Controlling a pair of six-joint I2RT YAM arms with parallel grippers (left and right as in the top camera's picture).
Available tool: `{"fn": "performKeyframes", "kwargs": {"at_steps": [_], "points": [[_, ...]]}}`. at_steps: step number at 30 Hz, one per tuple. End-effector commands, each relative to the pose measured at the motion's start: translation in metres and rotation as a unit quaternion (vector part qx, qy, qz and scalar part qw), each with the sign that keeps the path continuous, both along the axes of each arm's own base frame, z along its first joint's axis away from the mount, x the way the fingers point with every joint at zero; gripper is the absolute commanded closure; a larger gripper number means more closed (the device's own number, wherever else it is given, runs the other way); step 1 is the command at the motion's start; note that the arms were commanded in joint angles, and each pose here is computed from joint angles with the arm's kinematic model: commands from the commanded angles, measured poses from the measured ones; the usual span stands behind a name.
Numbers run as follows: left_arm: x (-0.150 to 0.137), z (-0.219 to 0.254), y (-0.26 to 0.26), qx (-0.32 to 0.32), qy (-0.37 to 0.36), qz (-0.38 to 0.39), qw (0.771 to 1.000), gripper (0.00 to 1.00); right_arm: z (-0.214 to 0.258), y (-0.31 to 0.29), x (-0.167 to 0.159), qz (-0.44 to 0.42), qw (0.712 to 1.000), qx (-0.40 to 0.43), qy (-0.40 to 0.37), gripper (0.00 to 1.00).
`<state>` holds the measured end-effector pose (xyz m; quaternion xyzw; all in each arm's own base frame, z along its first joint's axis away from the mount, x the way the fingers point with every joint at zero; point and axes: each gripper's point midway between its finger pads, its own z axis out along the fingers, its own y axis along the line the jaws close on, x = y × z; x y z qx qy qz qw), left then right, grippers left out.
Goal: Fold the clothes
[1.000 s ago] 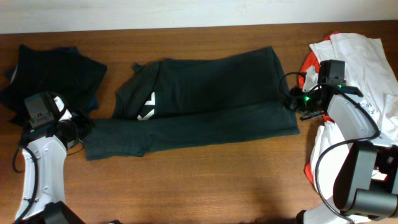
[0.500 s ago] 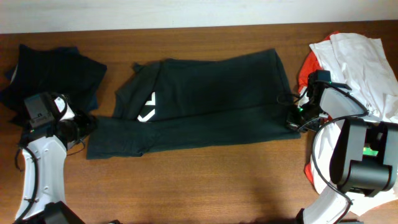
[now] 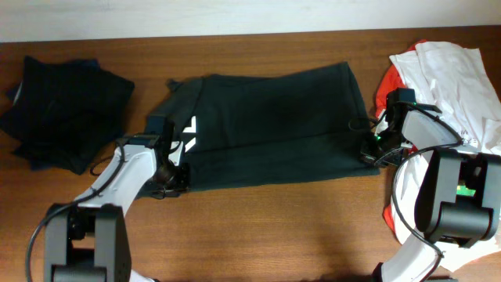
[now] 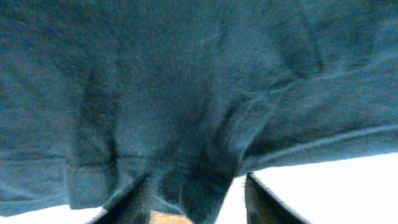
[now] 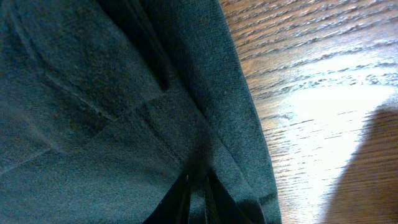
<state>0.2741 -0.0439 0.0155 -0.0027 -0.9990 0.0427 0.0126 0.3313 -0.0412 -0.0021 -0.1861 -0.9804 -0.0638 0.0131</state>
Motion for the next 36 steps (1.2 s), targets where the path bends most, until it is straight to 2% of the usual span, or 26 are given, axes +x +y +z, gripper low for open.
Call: {"fn": "performKeyframes", "kwargs": {"at_steps": [1, 2, 6, 9, 11, 13, 14, 21, 22, 24, 25, 26, 28, 30, 32, 36], "points": [[-0.006, -0.015, 0.003, 0.011, 0.026, 0.0, 1.0, 0.9, -0.028, -0.016, -0.031, -0.005, 0.997, -0.045, 0.069, 0.86], [-0.004, -0.014, 0.003, 0.011, 0.024, 0.0, 1.0, 0.99, -0.028, -0.016, -0.031, -0.005, 0.997, -0.045, 0.069, 0.86], [0.016, 0.011, -0.001, 0.004, 0.007, 0.0, 1.0, 0.99, -0.028, -0.016, -0.031, -0.005, 0.997, -0.045, 0.069, 0.86], [0.064, 0.05, -0.006, -0.004, -0.063, 0.001, 0.998, 0.99, -0.028, -0.016, -0.031, -0.005, 0.997, -0.045, 0.069, 0.86], [0.1, 0.074, -0.023, -0.051, -0.13, -0.003, 0.99, 0.98, -0.028, -0.016, -0.031, -0.005, 0.997, -0.045, 0.069, 0.86], [0.109, 0.079, -0.046, -0.116, -0.147, -0.013, 0.982, 0.96, -0.028, -0.016, -0.031, -0.005, 0.997, -0.045, 0.069, 0.86], [0.109, 0.076, -0.059, -0.14, -0.142, -0.021, 0.98, 0.97, -0.028, -0.016, -0.031, -0.005, 0.997, -0.045, 0.068, 0.85], [0.099, 0.06, -0.085, -0.17, -0.105, -0.036, 0.979, 0.94, -0.028, -0.016, -0.031, -0.005, 0.997, -0.045, 0.068, 0.86], [0.1, 0.06, -0.086, -0.174, -0.106, -0.037, 0.978, 0.91, -0.028, -0.016, -0.031, -0.005, 0.997, -0.045, 0.068, 0.85], [0.102, 0.06, -0.085, -0.17, -0.112, -0.038, 0.978, 0.56, -0.028, -0.016, -0.031, -0.005, 0.997, -0.045, 0.069, 0.86], [0.105, 0.059, -0.08, -0.157, -0.116, -0.035, 0.98, 0.52, -0.028, -0.016, -0.031, -0.005, 0.997, -0.045, 0.069, 0.85], [0.106, 0.059, -0.074, -0.142, -0.118, -0.031, 0.982, 0.52, -0.028, -0.016, -0.031, -0.005, 0.997, -0.045, 0.069, 0.85], [0.108, 0.064, -0.048, -0.096, -0.118, -0.011, 0.988, 0.51, -0.028, -0.016, -0.033, -0.005, 0.996, -0.044, 0.073, 0.78], [0.104, 0.069, -0.023, -0.058, -0.109, 0.01, 0.992, 0.51, -0.028, -0.015, -0.036, -0.004, 0.996, -0.043, 0.079, 0.76], [0.088, 0.064, 0.018, -0.014, -0.07, 0.076, 0.995, 0.5, -0.026, -0.013, -0.045, -0.003, 0.994, -0.039, 0.098, 0.76], [0.069, 0.045, 0.047, -0.037, -0.032, 0.157, 0.986, 0.5, -0.022, -0.01, -0.062, -0.001, 0.991, -0.032, 0.133, 0.76]]}}
